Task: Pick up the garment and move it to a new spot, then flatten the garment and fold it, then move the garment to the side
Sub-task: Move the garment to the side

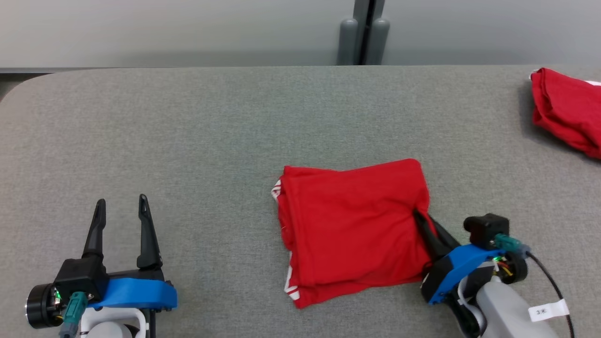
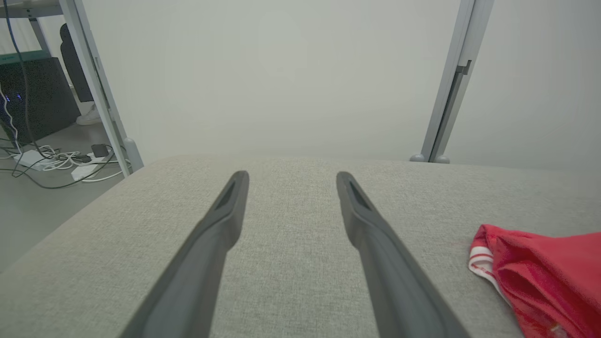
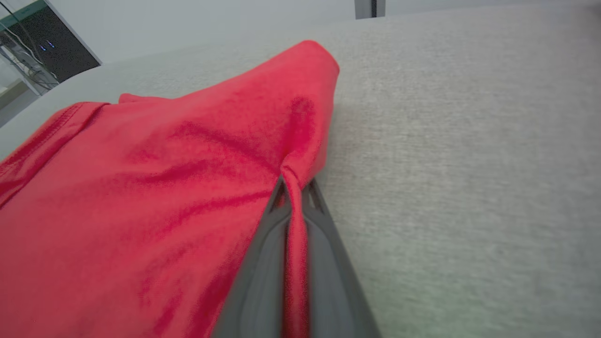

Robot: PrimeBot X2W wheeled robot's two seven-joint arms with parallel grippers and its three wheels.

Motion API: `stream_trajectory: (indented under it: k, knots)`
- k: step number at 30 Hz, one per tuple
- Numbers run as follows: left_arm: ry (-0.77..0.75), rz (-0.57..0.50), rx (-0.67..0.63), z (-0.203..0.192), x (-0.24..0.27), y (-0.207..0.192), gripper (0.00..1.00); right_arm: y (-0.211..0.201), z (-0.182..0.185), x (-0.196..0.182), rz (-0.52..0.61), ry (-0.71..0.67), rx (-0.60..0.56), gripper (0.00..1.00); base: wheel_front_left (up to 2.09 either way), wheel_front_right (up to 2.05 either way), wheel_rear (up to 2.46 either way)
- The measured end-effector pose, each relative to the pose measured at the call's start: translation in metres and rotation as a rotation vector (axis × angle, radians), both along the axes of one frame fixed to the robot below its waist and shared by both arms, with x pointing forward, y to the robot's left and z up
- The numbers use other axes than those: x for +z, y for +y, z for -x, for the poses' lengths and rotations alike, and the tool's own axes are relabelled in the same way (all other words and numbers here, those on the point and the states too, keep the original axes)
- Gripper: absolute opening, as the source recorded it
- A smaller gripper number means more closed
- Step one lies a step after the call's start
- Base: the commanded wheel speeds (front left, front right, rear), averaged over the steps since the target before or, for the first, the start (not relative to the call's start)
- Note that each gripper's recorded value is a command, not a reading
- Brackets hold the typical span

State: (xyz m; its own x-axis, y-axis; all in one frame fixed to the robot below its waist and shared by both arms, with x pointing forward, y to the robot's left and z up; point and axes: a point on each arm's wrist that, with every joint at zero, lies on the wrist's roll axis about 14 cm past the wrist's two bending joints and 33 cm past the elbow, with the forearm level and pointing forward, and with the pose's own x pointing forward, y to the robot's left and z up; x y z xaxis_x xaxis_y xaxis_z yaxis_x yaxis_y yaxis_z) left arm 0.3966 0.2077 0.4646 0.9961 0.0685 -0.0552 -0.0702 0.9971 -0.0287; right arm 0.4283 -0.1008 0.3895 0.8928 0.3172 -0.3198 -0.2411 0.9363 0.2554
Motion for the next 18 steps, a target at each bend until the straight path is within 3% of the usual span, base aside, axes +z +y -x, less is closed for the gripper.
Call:
stream_trajectory:
  k: [10,15,18]
  knots:
    - [-0.005,0.019,-0.073,-0.035,-0.007,-0.029,1.0,-0.124,-0.007,0.01,0.174,-0.056,-0.186,0.0,0.0,0.0,0.0]
    - [-0.017,0.016,-0.099,-0.052,-0.009,-0.039,1.0,-0.141,-0.015,0.015,0.207,-0.079,-0.196,0.0,0.0,0.0,0.0]
    - [-0.023,0.01,-0.111,-0.06,-0.01,-0.043,1.0,-0.139,-0.039,0.032,0.211,-0.133,-0.183,0.0,0.0,0.0,0.0]
